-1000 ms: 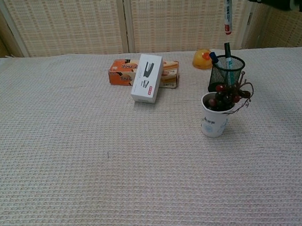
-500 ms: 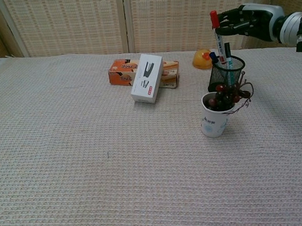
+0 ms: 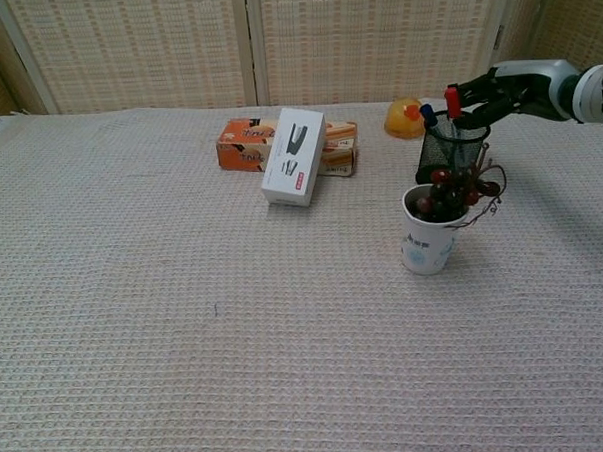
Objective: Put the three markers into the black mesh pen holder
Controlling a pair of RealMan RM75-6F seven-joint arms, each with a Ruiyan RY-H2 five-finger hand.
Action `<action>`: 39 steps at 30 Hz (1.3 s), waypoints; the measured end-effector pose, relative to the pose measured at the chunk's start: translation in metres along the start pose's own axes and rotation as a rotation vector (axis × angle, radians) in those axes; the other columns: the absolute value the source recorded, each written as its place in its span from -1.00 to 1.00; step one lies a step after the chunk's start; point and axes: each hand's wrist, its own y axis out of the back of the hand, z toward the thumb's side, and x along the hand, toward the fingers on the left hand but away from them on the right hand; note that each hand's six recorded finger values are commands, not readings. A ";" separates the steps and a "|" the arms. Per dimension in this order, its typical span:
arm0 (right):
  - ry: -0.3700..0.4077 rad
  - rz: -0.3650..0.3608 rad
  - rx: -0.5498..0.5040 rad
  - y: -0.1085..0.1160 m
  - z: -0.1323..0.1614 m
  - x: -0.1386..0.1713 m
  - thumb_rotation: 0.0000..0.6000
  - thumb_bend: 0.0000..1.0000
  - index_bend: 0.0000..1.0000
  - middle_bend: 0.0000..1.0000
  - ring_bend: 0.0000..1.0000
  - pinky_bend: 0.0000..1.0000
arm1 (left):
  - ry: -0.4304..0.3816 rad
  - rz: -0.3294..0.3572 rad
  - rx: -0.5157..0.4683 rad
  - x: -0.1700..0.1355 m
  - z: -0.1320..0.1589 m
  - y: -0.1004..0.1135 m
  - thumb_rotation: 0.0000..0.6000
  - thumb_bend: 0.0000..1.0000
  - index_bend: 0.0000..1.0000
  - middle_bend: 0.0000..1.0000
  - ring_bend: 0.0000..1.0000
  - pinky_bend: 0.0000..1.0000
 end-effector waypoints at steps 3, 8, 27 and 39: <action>0.004 0.005 0.016 0.003 0.002 0.001 1.00 -0.35 -0.37 -0.93 -0.98 -1.00 | 0.001 0.000 -0.002 0.000 0.000 0.000 1.00 -0.36 -0.99 -1.00 -1.00 -0.93; 0.062 -0.003 0.029 0.010 0.014 0.004 1.00 -0.35 -0.63 -0.97 -1.00 -1.00 | -0.001 0.000 -0.001 0.000 0.000 0.000 1.00 -0.36 -0.99 -1.00 -1.00 -0.93; 0.450 -0.230 0.567 -0.018 0.075 0.144 1.00 -0.40 -0.64 -1.00 -1.00 -1.00 | -0.048 -0.006 0.005 -0.002 0.012 -0.002 1.00 -0.36 -0.99 -1.00 -1.00 -0.93; -0.002 -0.367 1.061 -0.039 0.008 0.233 1.00 -0.40 -0.66 -1.00 -1.00 -1.00 | -0.070 0.011 -0.003 -0.007 0.019 0.003 1.00 -0.36 -0.99 -1.00 -1.00 -0.93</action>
